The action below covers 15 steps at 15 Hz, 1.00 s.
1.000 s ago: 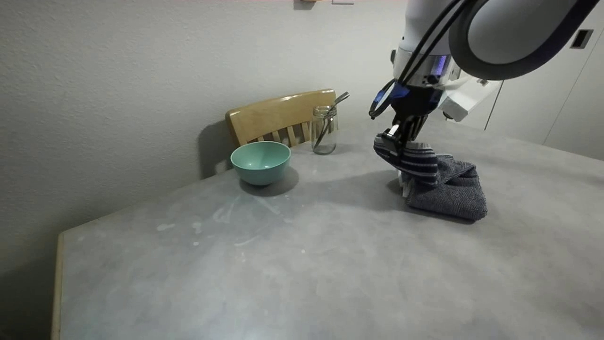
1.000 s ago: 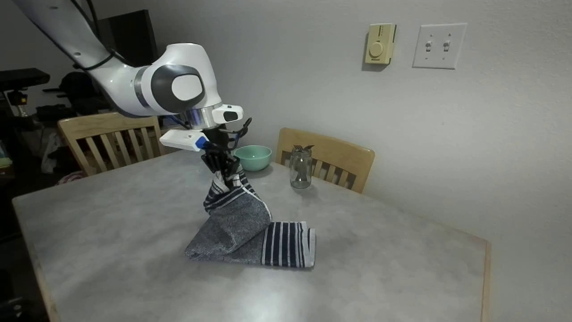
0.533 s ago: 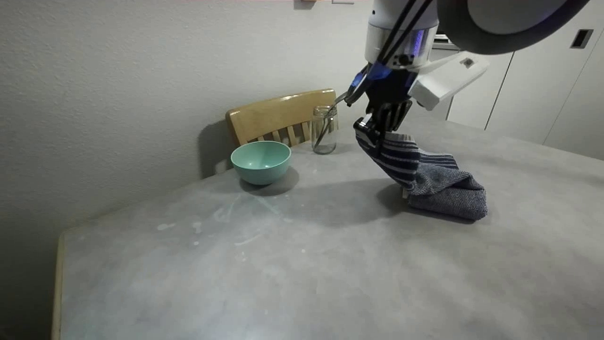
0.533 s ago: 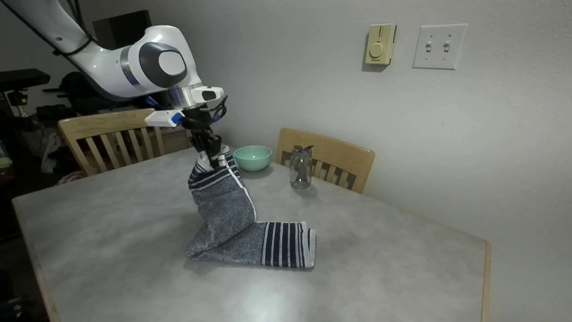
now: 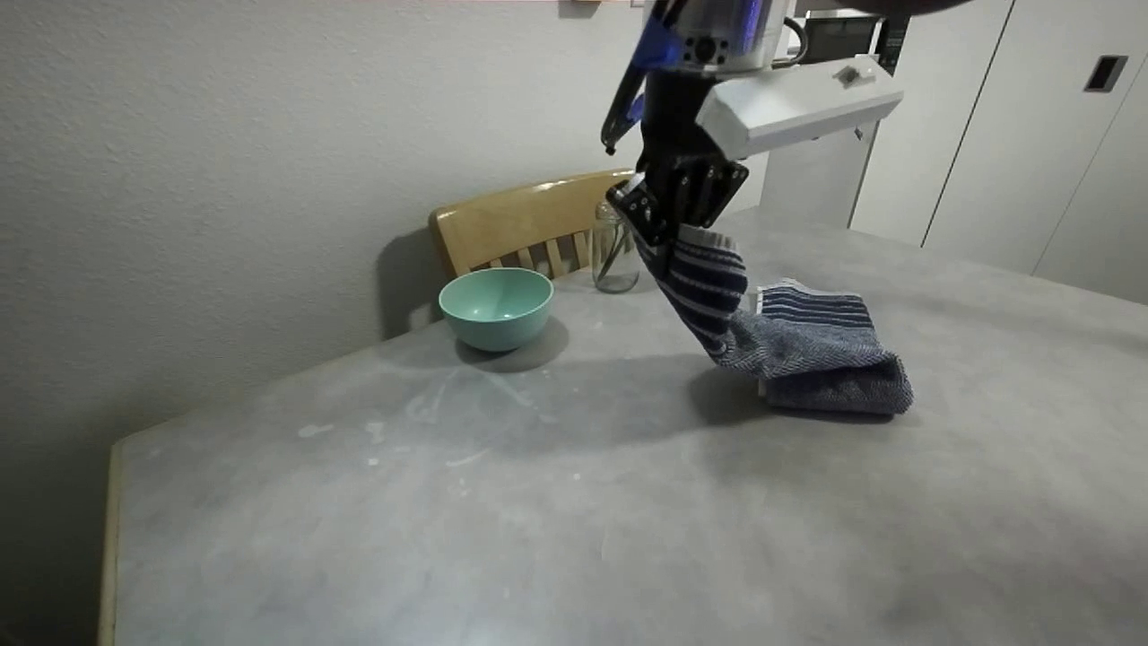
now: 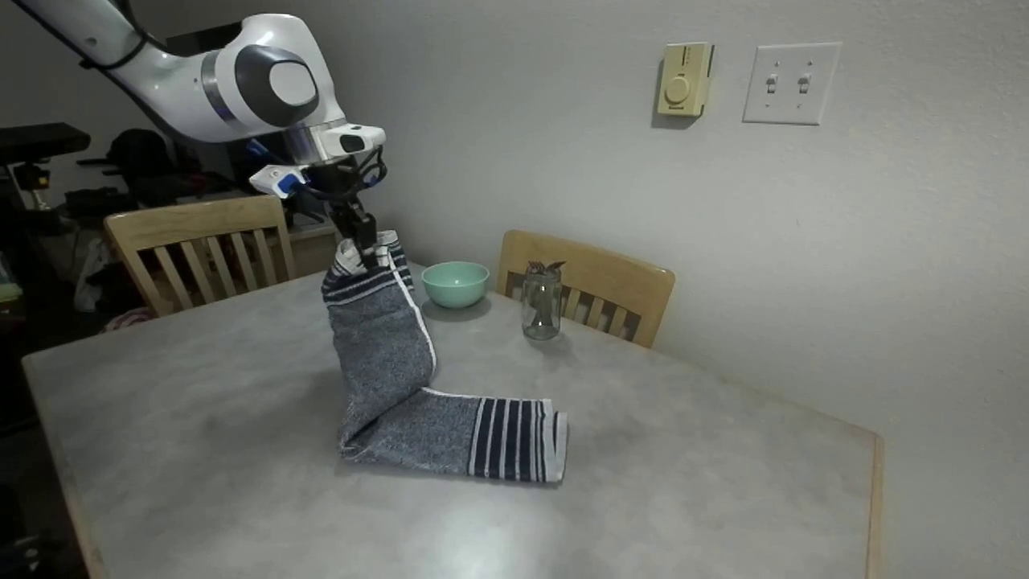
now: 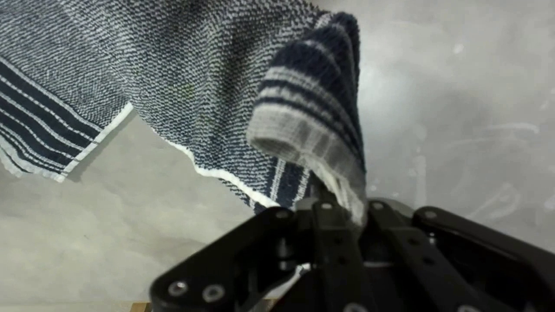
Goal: Unfold the towel once
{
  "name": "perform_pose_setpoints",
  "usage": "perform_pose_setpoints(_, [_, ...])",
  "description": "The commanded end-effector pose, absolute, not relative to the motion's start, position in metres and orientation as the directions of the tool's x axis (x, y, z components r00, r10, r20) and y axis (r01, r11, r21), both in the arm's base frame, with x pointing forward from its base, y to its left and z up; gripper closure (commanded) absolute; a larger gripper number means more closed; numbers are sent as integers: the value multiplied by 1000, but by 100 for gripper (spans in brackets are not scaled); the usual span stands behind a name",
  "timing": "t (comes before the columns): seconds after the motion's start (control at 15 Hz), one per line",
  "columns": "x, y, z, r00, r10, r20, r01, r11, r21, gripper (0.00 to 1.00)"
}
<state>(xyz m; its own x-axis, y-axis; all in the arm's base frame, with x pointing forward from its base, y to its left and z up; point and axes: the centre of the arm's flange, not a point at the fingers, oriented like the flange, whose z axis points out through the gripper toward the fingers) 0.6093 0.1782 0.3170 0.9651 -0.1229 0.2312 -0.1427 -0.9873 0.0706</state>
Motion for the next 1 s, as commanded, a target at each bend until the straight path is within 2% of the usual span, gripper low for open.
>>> perform_pose_setpoints(0.0, [627,184,323,918,-286,276,-288,-957,-34,98])
perform_pose_setpoints(0.2, [636,188,329,864,-384,326,-367,-923,-114,98])
perform_pose_setpoints(0.53, [651,197,334,804,-454,385,-394,-890,-227,98])
perform_pose_setpoints(0.73, [657,205,339,810,-446,382,-359,-891,-279,98])
perform_pose_setpoints(0.93, [660,230,341,867,-352,353,-253,-921,-296,98])
